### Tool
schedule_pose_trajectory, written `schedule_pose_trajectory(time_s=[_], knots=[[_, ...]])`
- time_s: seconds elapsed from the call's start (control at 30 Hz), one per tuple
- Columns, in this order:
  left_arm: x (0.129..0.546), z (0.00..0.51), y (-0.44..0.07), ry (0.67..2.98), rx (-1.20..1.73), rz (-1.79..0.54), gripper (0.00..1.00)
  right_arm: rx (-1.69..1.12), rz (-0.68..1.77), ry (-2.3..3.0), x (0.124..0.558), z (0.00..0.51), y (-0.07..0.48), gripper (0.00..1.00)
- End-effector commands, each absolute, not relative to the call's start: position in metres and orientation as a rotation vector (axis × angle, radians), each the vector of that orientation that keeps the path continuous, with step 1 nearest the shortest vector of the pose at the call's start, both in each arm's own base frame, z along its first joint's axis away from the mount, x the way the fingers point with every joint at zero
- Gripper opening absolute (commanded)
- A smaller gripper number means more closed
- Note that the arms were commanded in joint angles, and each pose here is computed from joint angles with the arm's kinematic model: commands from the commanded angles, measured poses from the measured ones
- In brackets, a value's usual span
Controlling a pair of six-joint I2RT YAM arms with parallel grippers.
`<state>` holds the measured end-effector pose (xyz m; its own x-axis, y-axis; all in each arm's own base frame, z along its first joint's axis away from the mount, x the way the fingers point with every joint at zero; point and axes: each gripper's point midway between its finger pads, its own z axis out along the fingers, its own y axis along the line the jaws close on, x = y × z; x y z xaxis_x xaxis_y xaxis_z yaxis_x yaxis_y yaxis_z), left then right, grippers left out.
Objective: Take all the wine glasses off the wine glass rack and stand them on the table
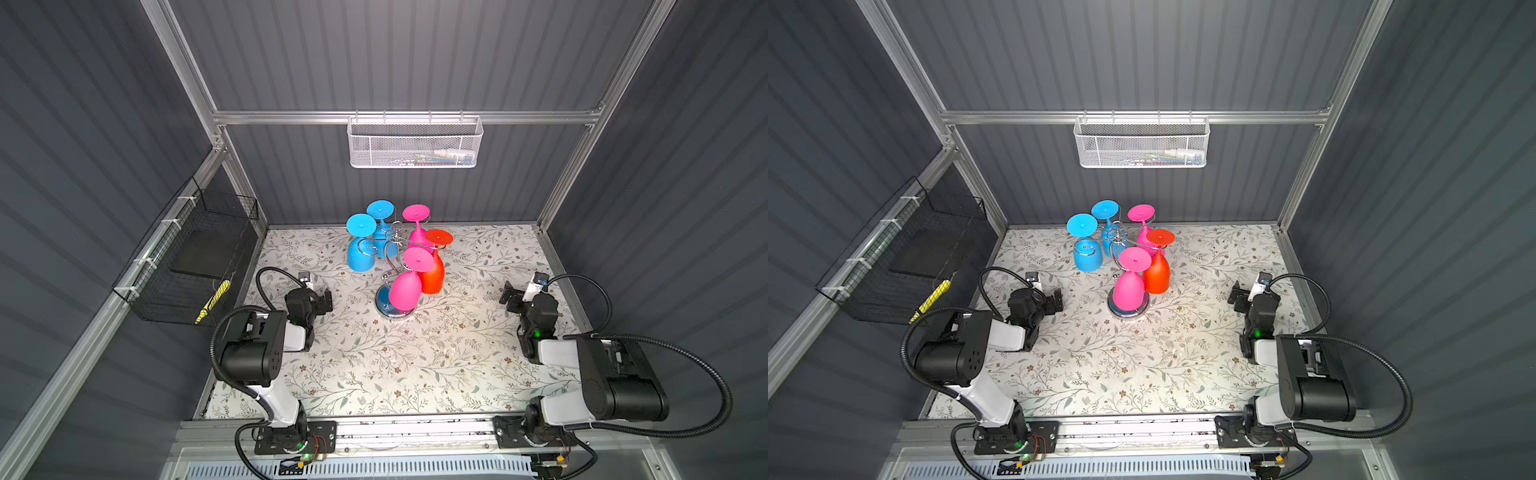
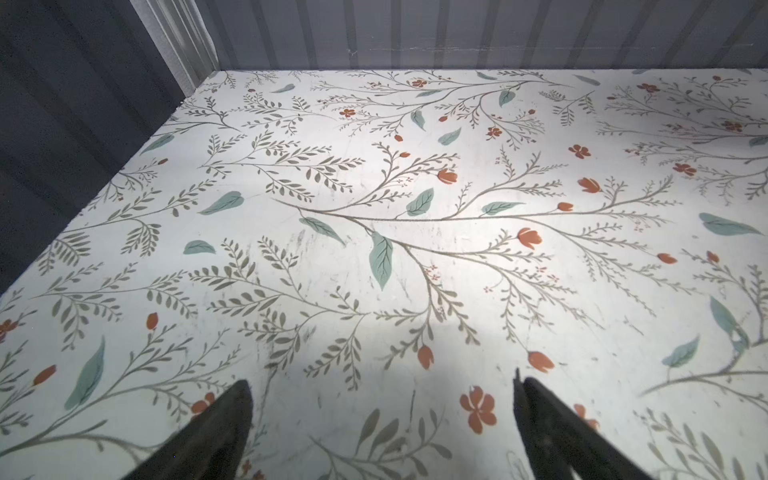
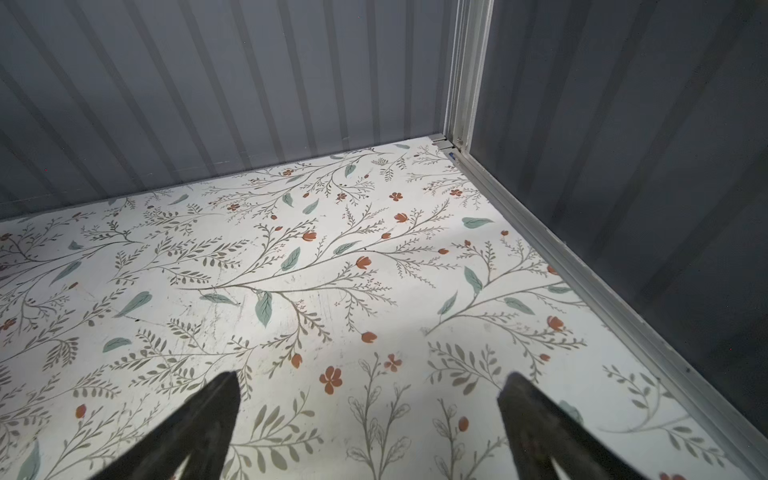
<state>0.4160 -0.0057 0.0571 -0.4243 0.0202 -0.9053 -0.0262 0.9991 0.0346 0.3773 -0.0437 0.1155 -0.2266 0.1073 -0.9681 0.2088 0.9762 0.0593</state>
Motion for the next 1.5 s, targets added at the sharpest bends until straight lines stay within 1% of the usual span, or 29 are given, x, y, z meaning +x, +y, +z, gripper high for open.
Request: schedule_pose_trajectory(time_s=[0.0, 0.87, 0.97, 1.07, 1.2, 1.27, 1.37, 1.47], knots=[[0.420, 0.062, -0.010, 1.994, 0.026, 0.050, 1.00, 0.231, -0.105, 1.781, 0.380, 0.121, -0.044, 0.99], [0.420, 0.062, -0.010, 1.995, 0.027, 0.046, 1.00, 0.229, -0.105, 1.783, 0.380, 0.121, -0.044, 0.99], [0.418, 0.072, -0.008, 1.963, 0.011, 0.054, 1.00, 0.208, -0.091, 1.759, 0.377, 0.126, -0.041, 0.99], [0.410, 0.113, -0.002, 1.973, -0.027, 0.074, 1.00, 0.100, -0.012, 1.784, 0.370, 0.150, -0.019, 0.99], [0.397, 0.182, -0.001, 1.957, -0.080, 0.042, 1.00, 0.169, 0.157, 1.852, 0.344, 0.216, -0.003, 0.99], [0.392, 0.204, -0.003, 1.974, -0.107, 0.005, 1.00, 0.211, 0.256, 1.883, 0.329, 0.254, 0.006, 0.99], [0.389, 0.233, -0.016, 2.001, -0.089, -0.086, 1.00, 0.244, 0.434, 1.944, 0.308, 0.303, 0.027, 0.99], [0.385, 0.257, -0.026, 2.013, -0.107, -0.182, 1.00, 0.239, 0.711, 1.968, 0.291, 0.340, 0.060, 0.99]])
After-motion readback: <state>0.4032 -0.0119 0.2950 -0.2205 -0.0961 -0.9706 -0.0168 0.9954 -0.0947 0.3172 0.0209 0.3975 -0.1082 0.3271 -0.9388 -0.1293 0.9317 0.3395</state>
